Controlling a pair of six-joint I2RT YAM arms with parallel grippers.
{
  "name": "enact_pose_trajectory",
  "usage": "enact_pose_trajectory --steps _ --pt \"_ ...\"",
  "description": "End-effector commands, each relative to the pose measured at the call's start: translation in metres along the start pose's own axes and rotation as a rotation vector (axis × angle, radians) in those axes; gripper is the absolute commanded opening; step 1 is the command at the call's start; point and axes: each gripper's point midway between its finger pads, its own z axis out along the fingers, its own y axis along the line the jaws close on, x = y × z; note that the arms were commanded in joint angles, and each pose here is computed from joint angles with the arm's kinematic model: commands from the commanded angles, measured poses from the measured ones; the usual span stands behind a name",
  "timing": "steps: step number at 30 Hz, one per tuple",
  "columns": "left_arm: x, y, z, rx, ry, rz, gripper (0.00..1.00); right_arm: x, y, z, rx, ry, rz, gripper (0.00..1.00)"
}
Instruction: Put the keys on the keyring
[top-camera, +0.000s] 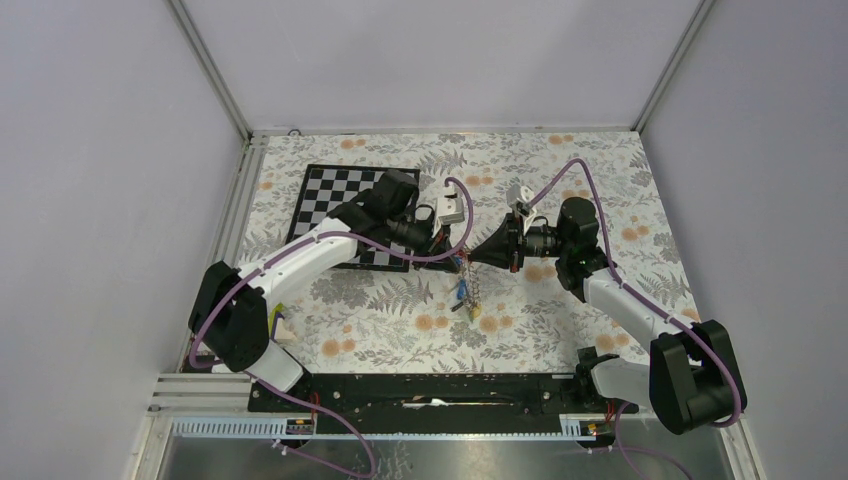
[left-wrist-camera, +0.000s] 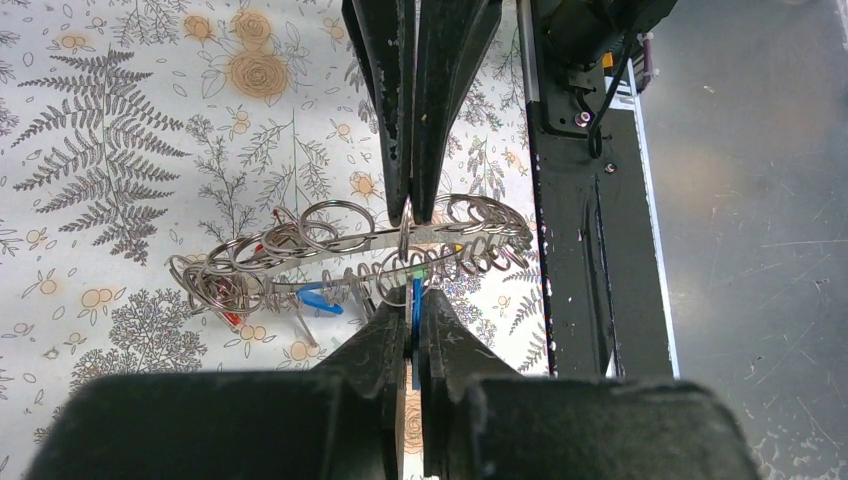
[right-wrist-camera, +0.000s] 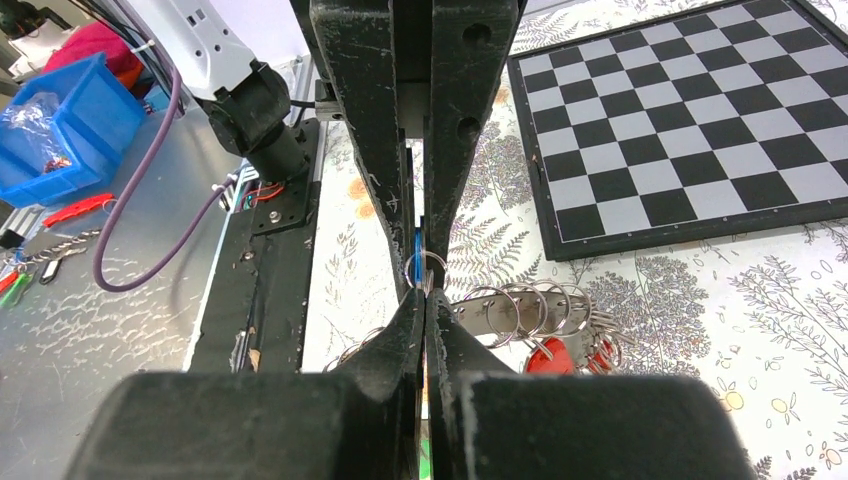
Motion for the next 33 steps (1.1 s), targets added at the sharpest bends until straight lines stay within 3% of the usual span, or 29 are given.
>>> enact_pose_trajectory --steps 1,16,19,28,33 --pt "-0.019 0.002 -0.009 -0.025 -0.023 0.054 0.0 -0.022 -0.001 0.0 -0.005 -0.021 -0.109 0.0" --pt "-0.041 0.013 -0.007 -0.042 -0.036 0.07 0.0 -0.013 -0.008 0.002 0.002 0.004 -0.072 0.0" --pt "-0.045 0.015 -0.006 -0.043 -0.034 0.073 0.0 -0.015 -0.009 0.002 0.01 0.002 -0.077 0.04" --pt "-0.066 0.042 0.0 -0.116 -0.026 0.021 0.0 -0.039 -0.025 -0.023 0.178 -0.005 -0.07 0.55" --pt "-0.091 0.067 0.013 -0.177 -0.043 -0.021 0.0 -0.041 -0.044 -0.047 0.352 0.066 -0.093 0.65"
